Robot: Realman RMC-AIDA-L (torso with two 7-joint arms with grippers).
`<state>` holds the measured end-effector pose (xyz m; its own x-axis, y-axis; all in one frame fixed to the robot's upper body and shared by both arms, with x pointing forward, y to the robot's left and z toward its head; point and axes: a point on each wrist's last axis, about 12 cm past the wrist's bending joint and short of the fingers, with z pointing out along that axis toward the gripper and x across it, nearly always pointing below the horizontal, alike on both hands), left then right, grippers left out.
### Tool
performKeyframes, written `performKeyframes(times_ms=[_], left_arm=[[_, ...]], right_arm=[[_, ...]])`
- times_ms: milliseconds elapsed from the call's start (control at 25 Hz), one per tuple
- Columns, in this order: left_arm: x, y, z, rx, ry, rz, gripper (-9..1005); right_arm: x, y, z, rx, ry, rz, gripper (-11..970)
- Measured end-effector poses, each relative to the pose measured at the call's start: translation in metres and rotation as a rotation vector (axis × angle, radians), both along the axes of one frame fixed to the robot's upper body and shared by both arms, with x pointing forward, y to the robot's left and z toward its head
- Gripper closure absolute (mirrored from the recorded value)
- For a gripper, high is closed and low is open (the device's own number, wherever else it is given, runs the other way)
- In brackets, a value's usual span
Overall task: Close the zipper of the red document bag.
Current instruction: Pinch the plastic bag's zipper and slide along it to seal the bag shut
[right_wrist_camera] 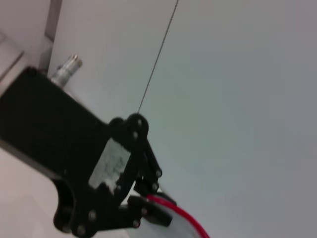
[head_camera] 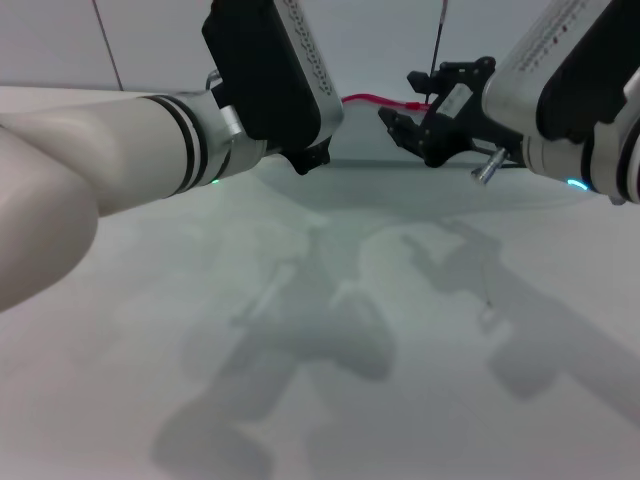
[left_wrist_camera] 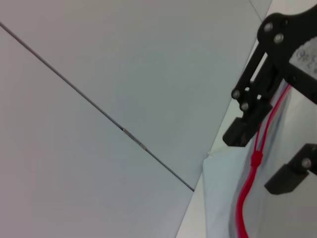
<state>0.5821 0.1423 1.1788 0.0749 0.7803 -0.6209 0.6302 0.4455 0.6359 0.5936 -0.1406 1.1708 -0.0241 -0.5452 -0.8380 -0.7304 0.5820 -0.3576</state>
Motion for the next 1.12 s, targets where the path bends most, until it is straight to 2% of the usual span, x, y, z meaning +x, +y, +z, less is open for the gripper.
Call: performKeyframes(times_ms=[400,1120], left_arm=[[-0.001,-0.002,0.001,0.013,0.013,-0.007,942],[-0.003,0.0,0.006,0.027,0.014,-0.008,943]], right_arm=[[0.011,0.0,-0.011,-0.067,0.005,0.008,529],[0.014,-0.001,-0.009,-0.16,-0.052,0.02,536]])
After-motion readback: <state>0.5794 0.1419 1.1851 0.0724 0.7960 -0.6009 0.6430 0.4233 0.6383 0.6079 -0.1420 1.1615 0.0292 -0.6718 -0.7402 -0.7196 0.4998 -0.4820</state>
